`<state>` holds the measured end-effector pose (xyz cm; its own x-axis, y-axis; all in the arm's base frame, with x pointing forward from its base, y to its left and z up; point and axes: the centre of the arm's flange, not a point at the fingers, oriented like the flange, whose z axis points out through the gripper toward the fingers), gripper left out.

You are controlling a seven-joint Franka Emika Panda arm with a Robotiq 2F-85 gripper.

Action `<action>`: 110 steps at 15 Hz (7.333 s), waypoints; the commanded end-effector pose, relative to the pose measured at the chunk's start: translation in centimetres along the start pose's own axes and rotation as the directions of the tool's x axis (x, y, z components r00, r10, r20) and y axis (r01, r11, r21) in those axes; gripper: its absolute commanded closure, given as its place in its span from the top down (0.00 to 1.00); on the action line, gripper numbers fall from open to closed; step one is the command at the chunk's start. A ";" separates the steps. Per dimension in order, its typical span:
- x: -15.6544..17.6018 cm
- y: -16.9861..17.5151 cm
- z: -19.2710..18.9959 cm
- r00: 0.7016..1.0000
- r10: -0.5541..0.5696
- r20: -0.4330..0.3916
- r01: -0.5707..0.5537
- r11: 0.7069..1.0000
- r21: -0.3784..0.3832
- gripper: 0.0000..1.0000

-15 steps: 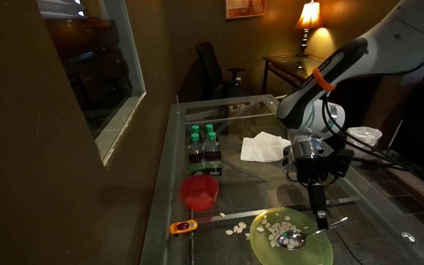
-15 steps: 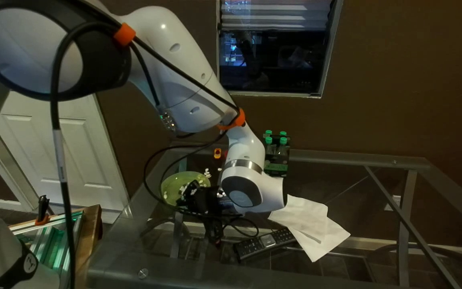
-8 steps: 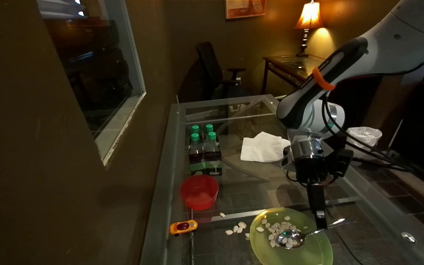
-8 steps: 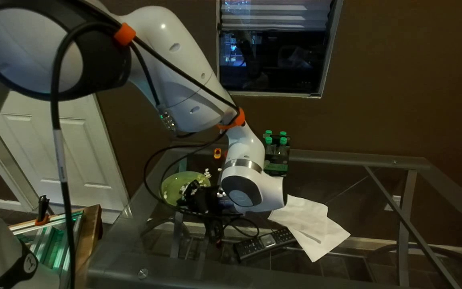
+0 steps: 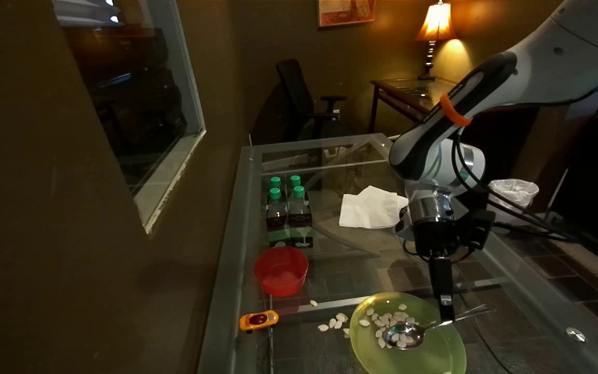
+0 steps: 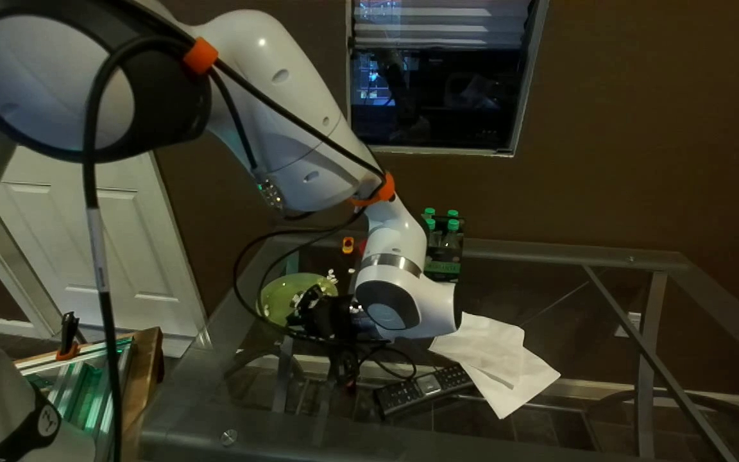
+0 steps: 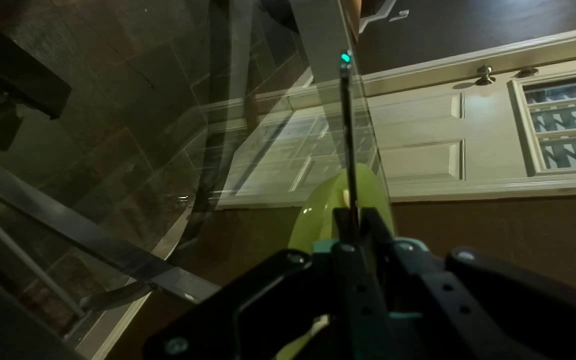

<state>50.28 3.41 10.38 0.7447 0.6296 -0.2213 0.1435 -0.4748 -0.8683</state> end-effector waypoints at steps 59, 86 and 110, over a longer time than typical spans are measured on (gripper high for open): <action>-2.1 -14.3 6.1 0.994 -0.090 0.059 0.107 0.878 -0.466 1.00; -11.0 -20.9 3.3 0.760 -0.386 0.522 0.643 0.336 -0.688 1.00; -3.2 -20.1 3.2 -0.240 -0.757 0.608 0.918 -0.381 -0.113 1.00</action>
<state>40.24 12.86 30.25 -0.6416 0.6819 0.3513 0.7610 0.6235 0.1794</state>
